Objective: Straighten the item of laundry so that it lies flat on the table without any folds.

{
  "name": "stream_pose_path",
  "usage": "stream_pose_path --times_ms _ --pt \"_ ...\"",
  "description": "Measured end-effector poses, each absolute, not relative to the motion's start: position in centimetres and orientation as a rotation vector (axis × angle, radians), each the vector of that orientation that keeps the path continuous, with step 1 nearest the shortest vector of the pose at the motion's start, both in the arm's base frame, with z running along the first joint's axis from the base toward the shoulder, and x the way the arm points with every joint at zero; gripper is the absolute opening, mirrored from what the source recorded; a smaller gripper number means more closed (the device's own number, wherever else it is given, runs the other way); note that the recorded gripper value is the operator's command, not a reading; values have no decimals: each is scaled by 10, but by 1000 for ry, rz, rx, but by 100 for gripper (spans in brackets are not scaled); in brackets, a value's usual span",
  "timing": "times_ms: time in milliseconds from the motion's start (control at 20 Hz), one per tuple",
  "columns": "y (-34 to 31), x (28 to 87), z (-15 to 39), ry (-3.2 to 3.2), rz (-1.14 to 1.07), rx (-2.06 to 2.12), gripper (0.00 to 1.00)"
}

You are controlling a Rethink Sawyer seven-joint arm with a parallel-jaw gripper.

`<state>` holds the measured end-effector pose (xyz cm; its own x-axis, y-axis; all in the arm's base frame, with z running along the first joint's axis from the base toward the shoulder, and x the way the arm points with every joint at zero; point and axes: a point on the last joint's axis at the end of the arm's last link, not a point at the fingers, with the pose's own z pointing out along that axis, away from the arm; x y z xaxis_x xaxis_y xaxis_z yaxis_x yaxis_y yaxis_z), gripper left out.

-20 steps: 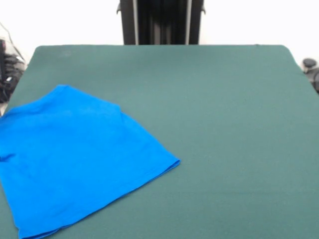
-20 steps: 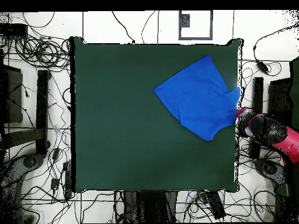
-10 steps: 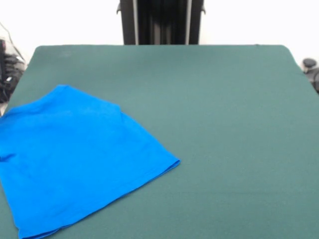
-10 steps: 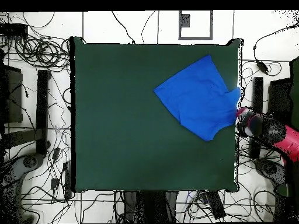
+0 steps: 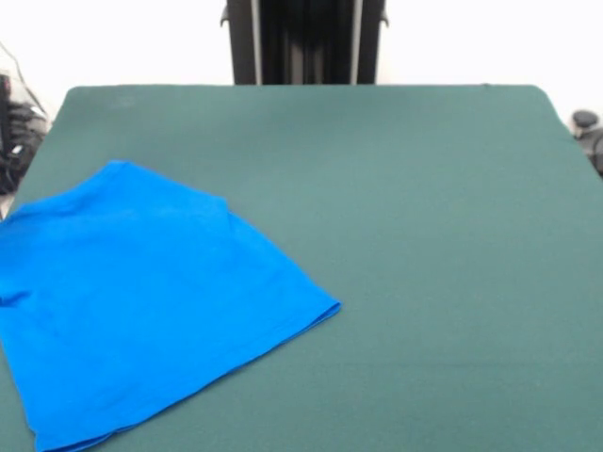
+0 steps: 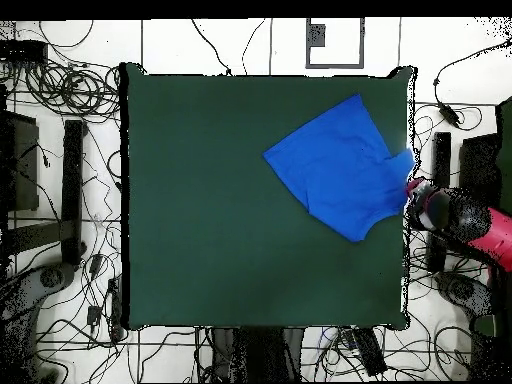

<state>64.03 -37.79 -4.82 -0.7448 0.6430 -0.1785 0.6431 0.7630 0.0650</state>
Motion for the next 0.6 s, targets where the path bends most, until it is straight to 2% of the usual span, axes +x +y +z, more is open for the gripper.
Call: stream_pose_path --times_ms 600 --pt "-327 693 23 2755 -61 833 100"
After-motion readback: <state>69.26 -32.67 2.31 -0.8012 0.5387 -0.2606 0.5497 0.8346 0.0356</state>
